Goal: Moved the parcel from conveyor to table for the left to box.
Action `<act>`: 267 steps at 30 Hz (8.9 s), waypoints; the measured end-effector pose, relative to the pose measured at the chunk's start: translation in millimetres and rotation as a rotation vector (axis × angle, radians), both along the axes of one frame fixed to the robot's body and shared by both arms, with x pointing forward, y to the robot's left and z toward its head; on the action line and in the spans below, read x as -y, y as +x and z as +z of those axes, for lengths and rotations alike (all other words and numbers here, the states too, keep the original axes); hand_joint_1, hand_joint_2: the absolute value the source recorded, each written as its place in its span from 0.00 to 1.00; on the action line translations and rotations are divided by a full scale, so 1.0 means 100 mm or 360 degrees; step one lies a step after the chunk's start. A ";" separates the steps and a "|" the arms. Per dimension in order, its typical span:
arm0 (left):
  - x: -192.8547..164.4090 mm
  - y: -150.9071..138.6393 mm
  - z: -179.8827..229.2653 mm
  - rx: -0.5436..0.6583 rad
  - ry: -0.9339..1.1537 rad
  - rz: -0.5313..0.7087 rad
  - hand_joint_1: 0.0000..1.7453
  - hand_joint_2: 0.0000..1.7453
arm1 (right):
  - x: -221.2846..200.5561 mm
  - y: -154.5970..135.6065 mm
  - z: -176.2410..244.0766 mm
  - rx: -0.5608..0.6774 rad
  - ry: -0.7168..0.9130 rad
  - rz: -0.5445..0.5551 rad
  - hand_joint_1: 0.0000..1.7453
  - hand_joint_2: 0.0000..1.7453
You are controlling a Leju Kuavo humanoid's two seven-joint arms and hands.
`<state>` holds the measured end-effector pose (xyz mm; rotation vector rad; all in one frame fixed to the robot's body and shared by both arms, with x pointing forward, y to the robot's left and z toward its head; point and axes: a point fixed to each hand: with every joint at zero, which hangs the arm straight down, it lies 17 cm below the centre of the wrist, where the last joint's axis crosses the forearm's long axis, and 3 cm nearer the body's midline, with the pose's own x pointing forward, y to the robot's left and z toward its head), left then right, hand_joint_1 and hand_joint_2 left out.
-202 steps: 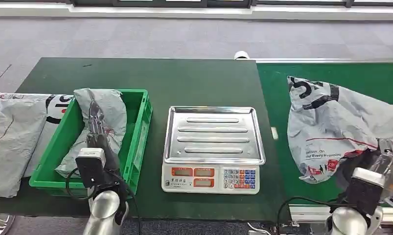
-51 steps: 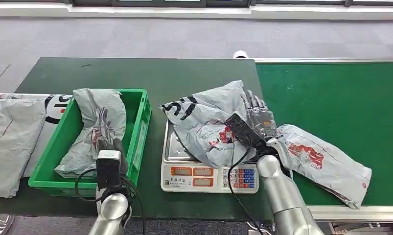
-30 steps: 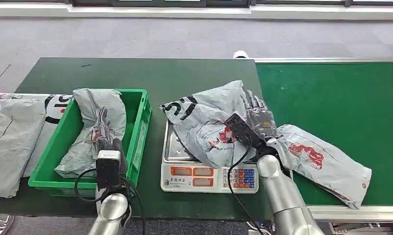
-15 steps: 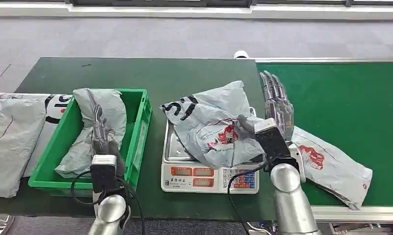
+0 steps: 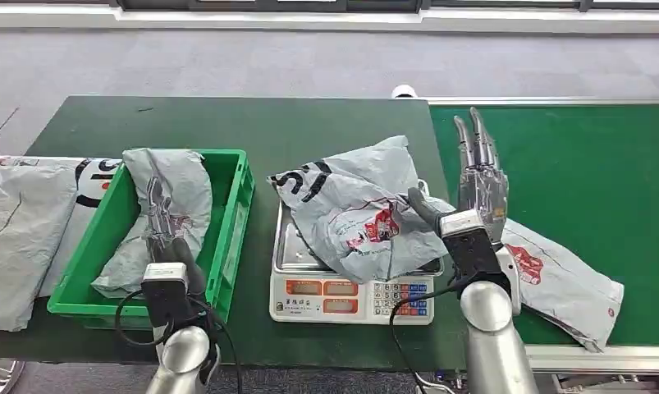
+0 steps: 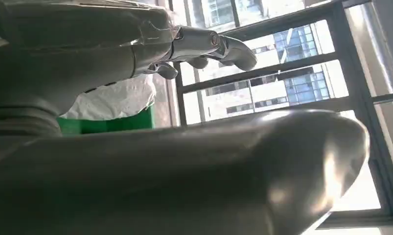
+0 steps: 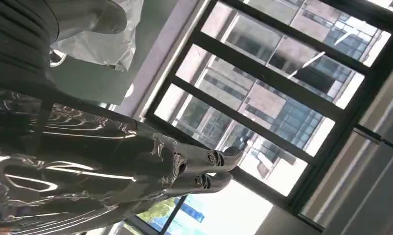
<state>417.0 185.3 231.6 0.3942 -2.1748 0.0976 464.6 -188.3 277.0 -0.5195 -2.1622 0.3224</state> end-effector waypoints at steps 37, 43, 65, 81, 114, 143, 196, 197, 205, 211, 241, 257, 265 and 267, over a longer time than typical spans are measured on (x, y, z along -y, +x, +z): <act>2.49 1.16 -0.28 -0.0507 0.1502 -0.0876 0.00 1.00 | -0.36 -0.65 0.94 0.0638 0.0223 0.0303 0.00 1.00; 2.49 1.16 -0.33 -0.0520 0.1525 -0.0879 0.00 1.00 | -0.37 -0.66 0.95 0.0643 0.0219 0.0310 0.00 1.00; 2.31 0.52 -1.79 -0.1298 0.2139 -0.1328 0.00 1.00 | -0.47 -0.67 1.11 0.0673 0.0199 0.0396 0.00 1.00; 2.29 0.58 -1.77 -0.1244 0.2159 -0.1274 1.00 1.00 | -0.49 -0.70 1.16 0.0693 0.0205 0.0404 0.00 1.00; 2.35 1.12 -0.87 -0.0896 0.1768 -0.1081 1.00 1.00 | -0.51 -0.71 1.16 0.0667 0.0193 0.0412 0.00 1.00; 2.14 1.26 -0.79 -0.0888 0.1766 -0.1042 1.00 1.00 | -0.54 -0.67 1.19 0.0686 0.0218 0.0476 0.00 1.00; 2.12 0.73 -1.73 -0.0931 0.1843 -0.0994 0.00 0.00 | -0.35 -0.76 0.98 0.0693 0.0208 0.0316 0.00 1.00; 2.12 0.74 -1.71 -0.0920 0.1837 -0.0985 0.00 0.00 | -0.35 -0.76 0.98 0.0694 0.0209 0.0313 0.00 1.00; 2.19 0.95 -1.25 -0.0774 0.1764 -0.0972 0.00 0.00 | -0.34 -0.75 0.98 0.0686 0.0209 0.0309 0.00 1.00; 2.20 1.07 -1.02 -0.0727 0.1732 -0.0919 0.00 0.00 | -0.35 -0.74 0.98 0.0674 0.0210 0.0325 0.00 1.00; 2.36 0.92 -1.24 -0.0879 0.2016 -0.0994 0.00 0.00 | -0.38 -0.74 0.98 0.0665 0.0208 0.0373 0.00 1.00; 2.37 0.81 -1.45 -0.0975 0.1957 -0.1003 0.22 1.00 | -0.41 -0.73 1.06 0.0692 0.0192 0.0376 0.00 1.00; 2.39 0.81 -1.44 -0.0956 0.1957 -0.0994 1.00 1.00 | -0.41 -0.73 1.08 0.0699 0.0186 0.0375 0.00 1.00; 2.39 0.82 -1.41 -0.0933 0.1949 -0.0980 1.00 1.00 | -0.41 -0.73 1.08 0.0700 0.0185 0.0373 0.00 1.00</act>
